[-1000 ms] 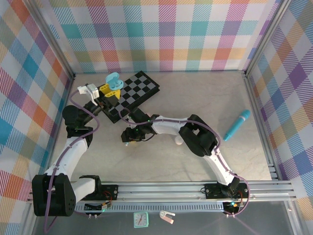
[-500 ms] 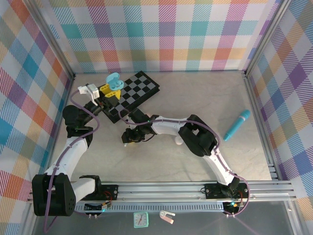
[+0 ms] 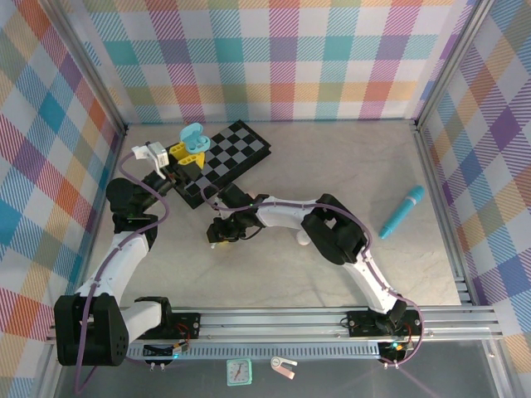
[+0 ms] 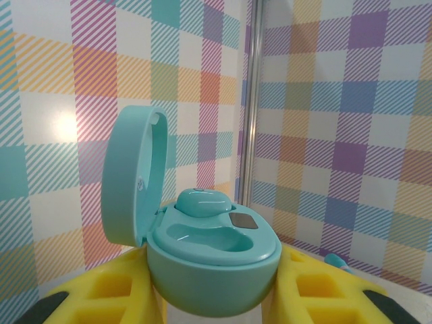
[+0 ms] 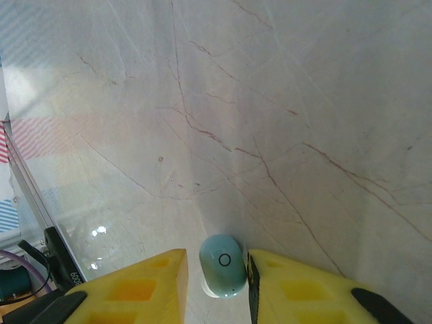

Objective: Insert the wireless bluetooth earbuds into the charging case

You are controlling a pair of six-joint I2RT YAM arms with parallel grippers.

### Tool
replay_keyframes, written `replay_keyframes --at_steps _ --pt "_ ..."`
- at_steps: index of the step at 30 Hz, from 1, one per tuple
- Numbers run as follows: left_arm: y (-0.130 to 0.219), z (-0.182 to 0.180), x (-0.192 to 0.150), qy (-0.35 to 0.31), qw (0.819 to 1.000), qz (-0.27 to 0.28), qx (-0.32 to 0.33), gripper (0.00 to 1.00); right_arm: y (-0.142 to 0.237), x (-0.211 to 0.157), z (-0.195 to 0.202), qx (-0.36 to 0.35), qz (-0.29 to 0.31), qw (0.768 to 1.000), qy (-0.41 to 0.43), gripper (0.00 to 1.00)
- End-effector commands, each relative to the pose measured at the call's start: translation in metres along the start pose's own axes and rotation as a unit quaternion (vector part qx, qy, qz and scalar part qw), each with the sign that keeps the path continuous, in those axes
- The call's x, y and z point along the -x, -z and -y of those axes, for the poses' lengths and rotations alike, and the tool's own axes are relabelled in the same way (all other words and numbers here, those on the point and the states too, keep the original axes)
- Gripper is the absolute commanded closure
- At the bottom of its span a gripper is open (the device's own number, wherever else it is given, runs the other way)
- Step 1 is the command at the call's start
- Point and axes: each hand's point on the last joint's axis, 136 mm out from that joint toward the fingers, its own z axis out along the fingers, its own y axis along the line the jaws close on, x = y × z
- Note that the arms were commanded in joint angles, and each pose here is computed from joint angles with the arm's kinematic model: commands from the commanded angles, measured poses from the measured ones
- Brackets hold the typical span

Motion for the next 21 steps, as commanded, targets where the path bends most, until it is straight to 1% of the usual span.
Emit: replay_keyframes --at_steps 1,7,12,18,21 --pt "0.000 0.005 0.020 -0.029 0.999 0.019 -0.013 0.77 -0.016 -0.014 0.016 -0.019 -0.030 0.999 -0.014 0.75" --pt "0.000 0.005 0.020 -0.030 0.999 0.019 -0.013 0.77 -0.012 -0.013 0.018 -0.035 -0.028 0.999 -0.009 0.80" --pt "0.000 0.005 0.017 -0.032 0.999 0.014 -0.013 0.77 0.005 -0.007 0.009 -0.046 -0.009 0.999 0.007 0.81" --pt "0.000 0.005 0.014 -0.042 0.999 0.005 -0.009 0.77 0.044 -0.002 0.004 -0.071 0.036 0.997 0.020 0.81" --pt "-0.001 0.008 0.010 -0.050 0.999 -0.001 -0.009 0.77 0.069 -0.001 0.010 -0.077 0.061 0.995 0.010 0.81"
